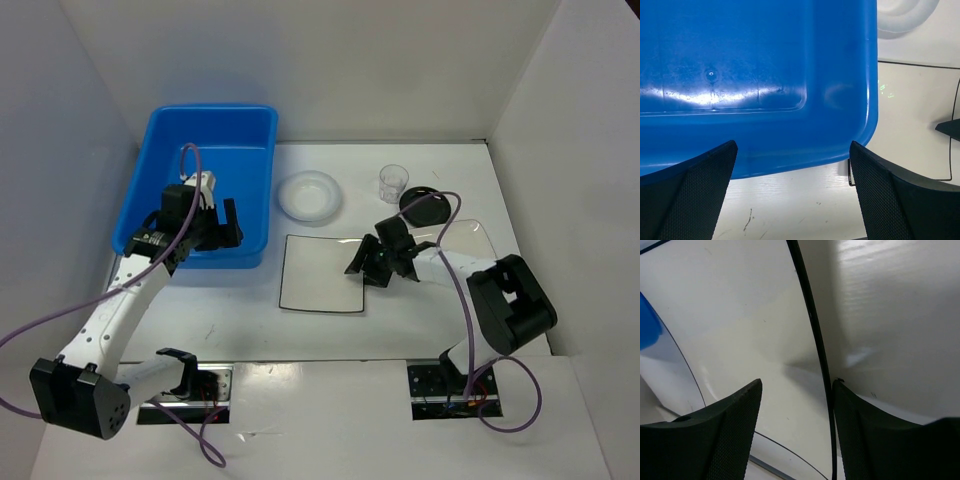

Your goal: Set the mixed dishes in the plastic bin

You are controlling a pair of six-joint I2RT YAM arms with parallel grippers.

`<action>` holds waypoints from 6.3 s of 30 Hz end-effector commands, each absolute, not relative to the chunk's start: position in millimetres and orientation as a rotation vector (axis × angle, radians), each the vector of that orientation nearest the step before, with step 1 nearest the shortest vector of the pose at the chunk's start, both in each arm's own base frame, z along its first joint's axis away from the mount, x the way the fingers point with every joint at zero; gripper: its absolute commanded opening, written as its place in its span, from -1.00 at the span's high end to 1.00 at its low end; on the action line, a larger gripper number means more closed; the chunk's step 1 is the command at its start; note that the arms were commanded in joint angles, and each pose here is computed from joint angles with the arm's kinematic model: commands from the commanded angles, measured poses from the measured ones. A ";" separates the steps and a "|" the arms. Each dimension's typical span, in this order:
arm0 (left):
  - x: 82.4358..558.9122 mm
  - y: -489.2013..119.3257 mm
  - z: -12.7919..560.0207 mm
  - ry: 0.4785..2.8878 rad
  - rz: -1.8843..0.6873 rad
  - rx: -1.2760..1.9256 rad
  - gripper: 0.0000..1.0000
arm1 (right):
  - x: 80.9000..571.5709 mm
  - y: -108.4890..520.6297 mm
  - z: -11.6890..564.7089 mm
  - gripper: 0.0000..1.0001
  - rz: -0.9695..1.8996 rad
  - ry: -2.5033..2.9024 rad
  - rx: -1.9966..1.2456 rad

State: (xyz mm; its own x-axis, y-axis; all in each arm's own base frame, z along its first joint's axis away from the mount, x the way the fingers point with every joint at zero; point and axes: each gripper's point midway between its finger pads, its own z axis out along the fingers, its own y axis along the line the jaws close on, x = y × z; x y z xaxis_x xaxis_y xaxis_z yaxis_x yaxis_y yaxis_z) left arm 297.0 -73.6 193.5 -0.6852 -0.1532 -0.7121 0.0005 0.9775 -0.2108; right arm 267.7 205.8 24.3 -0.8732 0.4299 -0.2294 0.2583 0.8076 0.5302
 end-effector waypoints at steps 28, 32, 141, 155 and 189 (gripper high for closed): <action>392.1 -62.2 212.6 2.176 -0.078 -0.182 -0.80 | 246.5 209.3 -13.1 -0.01 0.797 2.681 0.321; 401.9 -79.7 177.1 2.262 -0.152 -0.135 -0.80 | 248.1 206.7 -6.4 -0.01 0.783 2.663 0.324; 392.2 -158.3 284.3 1.954 -0.801 0.068 -0.95 | 357.6 254.0 403.2 1.00 1.275 1.674 -0.177; 341.7 -195.5 297.0 1.824 -1.207 0.171 -0.65 | 333.1 268.7 419.9 1.00 1.404 1.680 -0.300; 338.4 -171.7 292.1 1.865 -0.991 0.178 -0.60 | 308.0 262.0 432.7 1.00 1.389 1.692 -0.360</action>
State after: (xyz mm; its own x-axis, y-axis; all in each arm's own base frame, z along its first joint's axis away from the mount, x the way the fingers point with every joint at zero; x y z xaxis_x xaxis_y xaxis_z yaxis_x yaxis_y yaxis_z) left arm 330.0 -173.6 297.3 -0.5238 -0.2922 -0.8002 0.5099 0.6449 -0.5692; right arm 337.6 257.8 325.7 -0.7337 0.2516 -0.6312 -0.4702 0.4826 0.7389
